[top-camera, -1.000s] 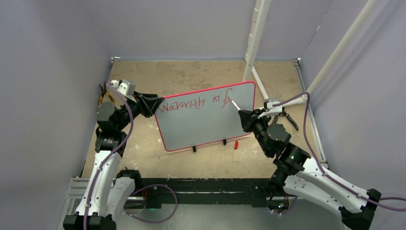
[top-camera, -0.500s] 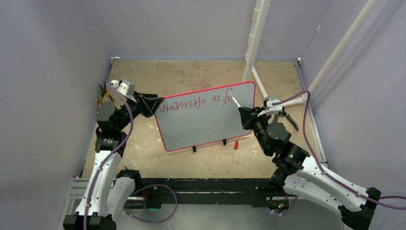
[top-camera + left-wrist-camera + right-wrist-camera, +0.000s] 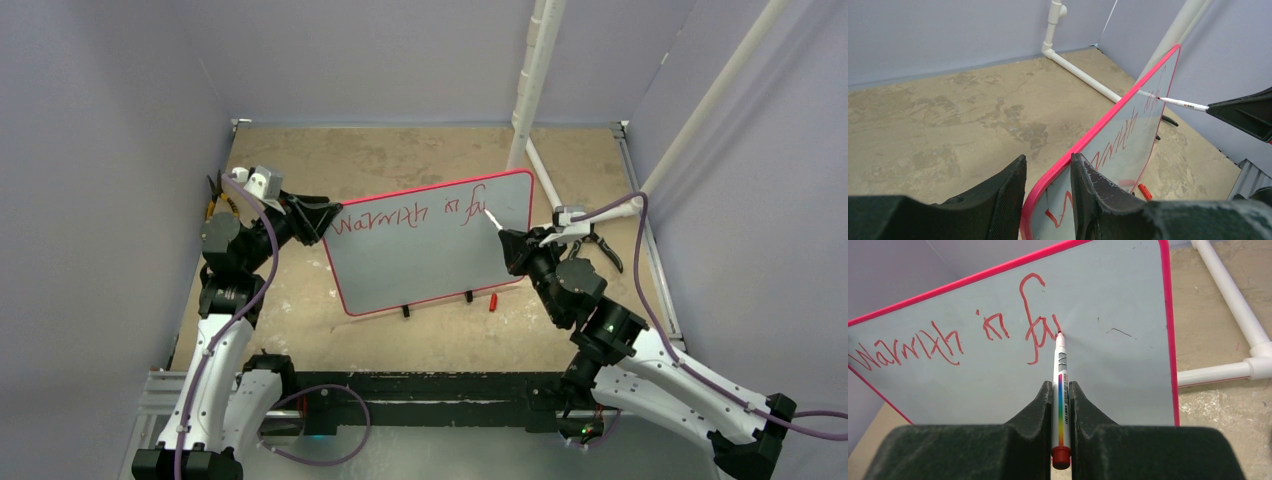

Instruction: Write a sentence on the whiteboard

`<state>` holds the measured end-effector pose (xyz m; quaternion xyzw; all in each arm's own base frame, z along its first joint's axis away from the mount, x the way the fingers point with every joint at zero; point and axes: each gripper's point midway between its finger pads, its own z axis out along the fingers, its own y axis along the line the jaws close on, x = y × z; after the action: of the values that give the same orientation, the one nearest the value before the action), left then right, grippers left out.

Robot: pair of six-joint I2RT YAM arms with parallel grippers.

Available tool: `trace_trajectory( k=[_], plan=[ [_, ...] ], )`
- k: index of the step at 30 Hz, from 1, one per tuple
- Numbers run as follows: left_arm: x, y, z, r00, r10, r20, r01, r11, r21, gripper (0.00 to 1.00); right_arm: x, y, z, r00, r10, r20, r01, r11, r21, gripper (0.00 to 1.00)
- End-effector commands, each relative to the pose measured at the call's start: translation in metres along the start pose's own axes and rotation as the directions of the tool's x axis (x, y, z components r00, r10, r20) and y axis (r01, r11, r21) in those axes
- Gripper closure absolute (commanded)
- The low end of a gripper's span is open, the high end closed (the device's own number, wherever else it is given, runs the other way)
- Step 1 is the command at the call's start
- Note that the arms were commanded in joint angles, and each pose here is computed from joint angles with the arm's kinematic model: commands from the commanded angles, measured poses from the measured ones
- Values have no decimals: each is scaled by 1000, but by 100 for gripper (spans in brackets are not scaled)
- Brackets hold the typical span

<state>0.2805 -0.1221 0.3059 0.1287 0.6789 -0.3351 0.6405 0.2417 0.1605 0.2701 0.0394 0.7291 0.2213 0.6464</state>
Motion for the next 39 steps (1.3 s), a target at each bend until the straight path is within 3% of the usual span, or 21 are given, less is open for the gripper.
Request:
trace_trajectory(
  k=[1, 13, 39],
  plan=[
    [3, -4, -1, 1000, 7, -7, -7, 1000, 27, 64, -7, -2, 0, 1000, 14, 24, -15, 1000, 14, 100],
    [4, -3, 0, 1000, 6, -11, -5, 1000, 25, 64, -44, 9, 4, 990, 23, 139, -22, 1000, -9, 100],
    [3, -4, -1, 1000, 9, -8, -9, 1000, 27, 64, -23, -11, 2, 997, 3, 73, -9, 996, 84, 100]
  ],
)
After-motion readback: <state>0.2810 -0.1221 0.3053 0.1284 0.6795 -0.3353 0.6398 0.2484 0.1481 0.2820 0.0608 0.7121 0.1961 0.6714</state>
